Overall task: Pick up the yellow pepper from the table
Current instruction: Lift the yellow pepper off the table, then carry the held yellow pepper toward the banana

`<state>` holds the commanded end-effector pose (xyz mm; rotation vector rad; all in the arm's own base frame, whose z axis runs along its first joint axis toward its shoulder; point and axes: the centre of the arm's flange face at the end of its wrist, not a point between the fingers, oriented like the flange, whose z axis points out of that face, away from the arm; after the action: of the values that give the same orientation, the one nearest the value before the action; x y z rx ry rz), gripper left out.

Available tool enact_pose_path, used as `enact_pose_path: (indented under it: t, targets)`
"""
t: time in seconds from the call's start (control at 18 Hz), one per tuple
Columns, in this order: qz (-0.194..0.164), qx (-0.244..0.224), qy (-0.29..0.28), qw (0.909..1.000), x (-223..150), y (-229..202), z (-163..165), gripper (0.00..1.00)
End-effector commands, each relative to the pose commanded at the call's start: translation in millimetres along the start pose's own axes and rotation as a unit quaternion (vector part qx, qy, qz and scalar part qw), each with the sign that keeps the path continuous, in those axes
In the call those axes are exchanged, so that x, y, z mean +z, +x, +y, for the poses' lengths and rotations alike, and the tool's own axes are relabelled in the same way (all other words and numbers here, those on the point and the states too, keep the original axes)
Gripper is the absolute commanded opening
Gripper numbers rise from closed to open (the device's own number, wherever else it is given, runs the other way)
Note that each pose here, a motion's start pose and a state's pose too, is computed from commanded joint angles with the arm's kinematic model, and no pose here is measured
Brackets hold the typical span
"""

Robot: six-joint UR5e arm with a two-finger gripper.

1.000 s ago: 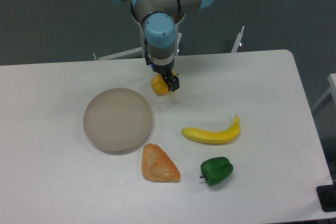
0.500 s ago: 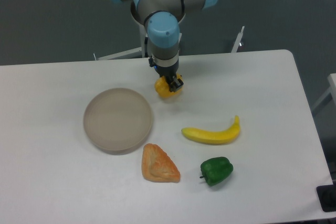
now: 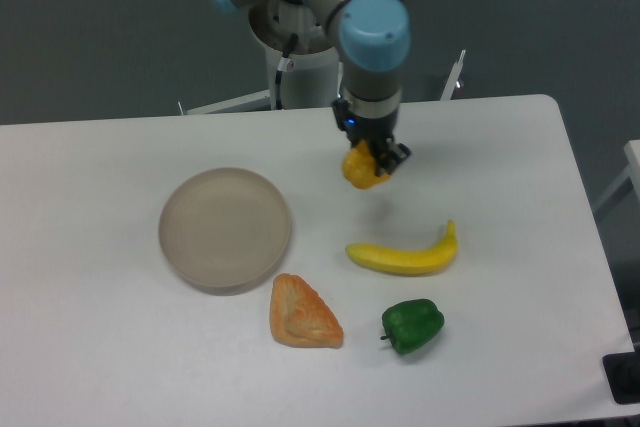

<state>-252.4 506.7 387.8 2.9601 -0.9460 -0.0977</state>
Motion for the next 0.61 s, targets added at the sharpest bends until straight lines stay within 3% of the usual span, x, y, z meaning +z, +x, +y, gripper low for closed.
enact_pose_path:
  t: [0.33, 0.5, 0.61]
  targets:
    - [0.005, -0.007, -0.001, 1.0, 17.8, -41.6, -3.0, 0.29]
    - [0.004, 0.056, 0.007, 0.9984, 20.2, -61.1, -8.5, 0.29]
    - [-0.001, 0.057, 0.022, 0.9982, 12.8, -67.2, -4.8, 0.28]
